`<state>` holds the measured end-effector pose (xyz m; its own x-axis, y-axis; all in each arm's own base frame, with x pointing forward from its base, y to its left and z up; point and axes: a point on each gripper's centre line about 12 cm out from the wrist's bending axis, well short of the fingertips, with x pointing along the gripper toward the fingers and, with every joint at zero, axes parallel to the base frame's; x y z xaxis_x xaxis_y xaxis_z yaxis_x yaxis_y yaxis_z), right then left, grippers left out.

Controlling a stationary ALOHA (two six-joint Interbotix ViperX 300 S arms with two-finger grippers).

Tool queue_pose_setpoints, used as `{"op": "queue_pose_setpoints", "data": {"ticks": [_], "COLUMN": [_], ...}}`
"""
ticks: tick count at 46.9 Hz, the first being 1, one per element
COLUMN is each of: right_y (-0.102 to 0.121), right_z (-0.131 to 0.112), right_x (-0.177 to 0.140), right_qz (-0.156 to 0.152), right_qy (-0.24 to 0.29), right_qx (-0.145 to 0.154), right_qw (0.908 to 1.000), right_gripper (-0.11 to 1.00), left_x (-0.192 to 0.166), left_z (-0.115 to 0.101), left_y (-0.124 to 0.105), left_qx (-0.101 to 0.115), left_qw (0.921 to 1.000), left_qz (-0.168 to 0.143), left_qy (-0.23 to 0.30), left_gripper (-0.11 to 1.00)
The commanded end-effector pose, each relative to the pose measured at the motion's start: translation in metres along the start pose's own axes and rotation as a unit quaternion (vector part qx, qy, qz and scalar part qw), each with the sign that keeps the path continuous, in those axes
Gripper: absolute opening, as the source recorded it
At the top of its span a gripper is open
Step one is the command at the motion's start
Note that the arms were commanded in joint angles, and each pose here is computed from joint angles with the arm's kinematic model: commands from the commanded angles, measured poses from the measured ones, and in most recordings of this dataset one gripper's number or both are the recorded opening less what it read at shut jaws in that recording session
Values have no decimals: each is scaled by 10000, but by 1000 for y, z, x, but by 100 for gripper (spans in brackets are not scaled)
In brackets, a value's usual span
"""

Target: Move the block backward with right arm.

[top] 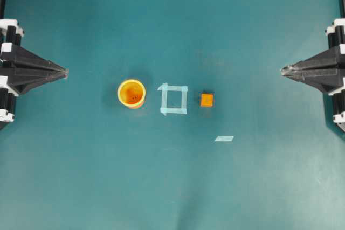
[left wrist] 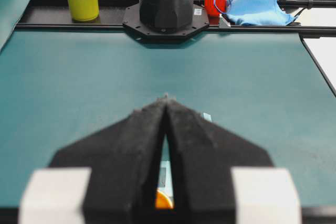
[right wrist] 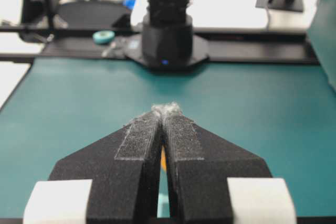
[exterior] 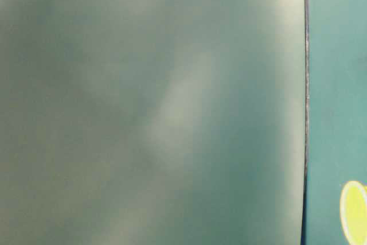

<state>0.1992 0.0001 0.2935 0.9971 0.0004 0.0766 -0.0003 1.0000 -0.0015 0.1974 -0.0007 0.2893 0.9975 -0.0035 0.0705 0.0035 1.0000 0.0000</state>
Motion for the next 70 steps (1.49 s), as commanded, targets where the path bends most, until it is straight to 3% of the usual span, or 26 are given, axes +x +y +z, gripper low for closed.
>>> {"op": "queue_pose_setpoints", "data": {"ticks": [1, 12, 40, 54, 70], "right_y": [-1, -1, -3, -13, -17], "right_z": [8, 3, 7, 2, -42], "right_x": [3, 5, 9, 28, 72], "right_qz": [-23, -20, -70, -291, -319], "right_qy": [-84, 322, 330, 673, 1686], "right_qx": [-10, -47, 12, 50, 59], "right_qw": [10000, 9995, 9994, 9973, 9852], "right_gripper": [0, 0, 1, 47, 51], "left_x": [4, 4, 5, 5, 5], "left_z": [6, 5, 4, 4, 4], "left_y": [0, 0, 0, 0, 0], "left_qx": [75, 37, 6, 6, -1], "left_qw": [9999, 9994, 9993, 9993, 9992], "left_qz": [-15, -11, -10, -10, -10], "left_qy": [115, 353, 383, 383, 391], "left_gripper": [0, 0, 0, 0, 0]}}
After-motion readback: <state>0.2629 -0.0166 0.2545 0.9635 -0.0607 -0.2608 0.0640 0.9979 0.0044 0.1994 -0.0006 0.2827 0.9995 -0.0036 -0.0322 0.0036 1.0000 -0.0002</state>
